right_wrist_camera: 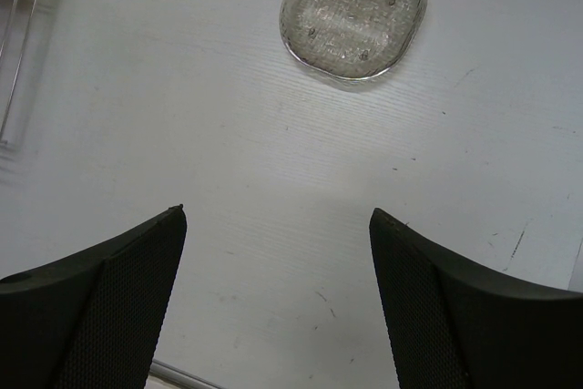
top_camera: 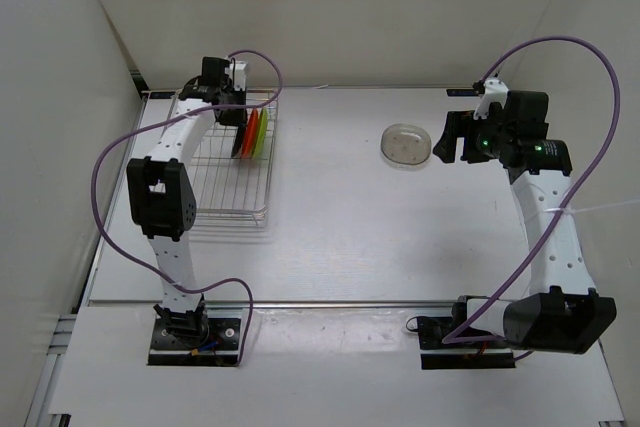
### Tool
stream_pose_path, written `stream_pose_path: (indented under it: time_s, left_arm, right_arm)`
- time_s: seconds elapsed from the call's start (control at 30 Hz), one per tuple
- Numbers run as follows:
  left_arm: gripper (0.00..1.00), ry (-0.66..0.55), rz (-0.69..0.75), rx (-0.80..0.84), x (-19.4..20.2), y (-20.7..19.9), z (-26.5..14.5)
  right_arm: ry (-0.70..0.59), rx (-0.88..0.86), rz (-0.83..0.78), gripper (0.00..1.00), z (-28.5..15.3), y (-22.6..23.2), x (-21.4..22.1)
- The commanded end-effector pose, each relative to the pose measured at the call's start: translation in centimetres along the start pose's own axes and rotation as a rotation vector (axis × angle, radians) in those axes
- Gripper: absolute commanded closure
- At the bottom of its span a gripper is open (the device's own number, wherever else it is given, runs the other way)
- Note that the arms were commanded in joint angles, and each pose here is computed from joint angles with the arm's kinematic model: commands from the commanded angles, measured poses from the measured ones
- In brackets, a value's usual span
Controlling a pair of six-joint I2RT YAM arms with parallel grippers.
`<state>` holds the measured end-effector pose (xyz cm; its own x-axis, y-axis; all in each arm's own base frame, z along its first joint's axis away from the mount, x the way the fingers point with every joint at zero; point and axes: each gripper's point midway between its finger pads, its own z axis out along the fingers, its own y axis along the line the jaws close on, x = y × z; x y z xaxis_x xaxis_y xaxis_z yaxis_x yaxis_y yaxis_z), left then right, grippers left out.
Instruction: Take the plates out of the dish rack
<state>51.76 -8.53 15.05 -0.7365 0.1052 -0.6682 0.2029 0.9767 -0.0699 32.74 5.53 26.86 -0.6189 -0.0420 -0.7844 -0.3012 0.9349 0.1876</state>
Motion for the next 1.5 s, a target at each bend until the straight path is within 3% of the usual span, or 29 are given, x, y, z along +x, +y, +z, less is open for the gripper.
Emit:
stream_pose_path:
  time_s: [0.0,0.3,0.47,0.57,0.73,1.0,1.03,1.1,1.13,1.17,1.23,1.47]
  left_arm:
    - [0.89,-0.085,0.01,-0.02,-3.2,0.5,-2.4]
    - [0.89,-0.212,-0.014,0.009,-8.0,-1.2,-8.5]
    - [0.89,-0.3,0.086,0.048,-11.1,-4.5,-14.1]
    - [0.89,-0.35,0.224,0.047,-11.5,-6.8,-17.4]
    - [0.89,-0.31,0.549,-0.099,-8.4,-8.4,-18.9]
    - [0.89,-0.304,1.222,-0.596,-4.0,-12.7,-22.4]
    - [0.89,-0.25,1.37,-0.643,-2.6,-12.9,-21.9]
    - [0.89,-0.368,1.44,-0.635,-2.4,-16.1,-23.6]
    - [0.89,-0.348,1.527,-0.653,-1.4,-16.7,-23.4]
    - [0.89,-0.414,1.555,-0.632,-1.0,-19.0,-23.8]
    - [0.89,-0.437,1.635,-0.625,0.3,-20.7,-24.0]
    - [0.89,-0.568,1.755,-0.55,3.2,-27.0,-24.6]
  right_arm:
    - [-0.06,-0.001,-0.02,0.16,-0.6,0.3,-1.1]
    - [-0.06,0.011,-0.03,0.16,-0.7,0.1,-1.5]
    - [-0.047,-0.003,-0.025,0.16,-0.4,0.2,-2.0]
    - [-0.05,-0.035,-0.026,0.14,-0.5,0.7,-3.1]
    - [-0.08,-0.144,0.014,0.13,-1.0,2.3,-6.1]
    - [-0.163,-0.373,-0.003,0.06,-2.8,5.6,-10.7]
    - [-0.171,-0.43,-0.015,0.06,-3.3,6.6,-11.1]
    - [-0.187,-0.486,-0.07,0.06,-3.8,7.7,-11.3]
    - [-0.183,-0.507,-0.077,0.06,-3.9,8.3,-11.2]
    - [-0.191,-0.537,-0.103,0.07,-4.2,9.1,-11.4]
    - [-0.182,-0.58,-0.123,0.07,-4.3,10.1,-11.2]
    - [-0.057,-0.687,-0.255,0.12,-2.4,14.4,-7.8]
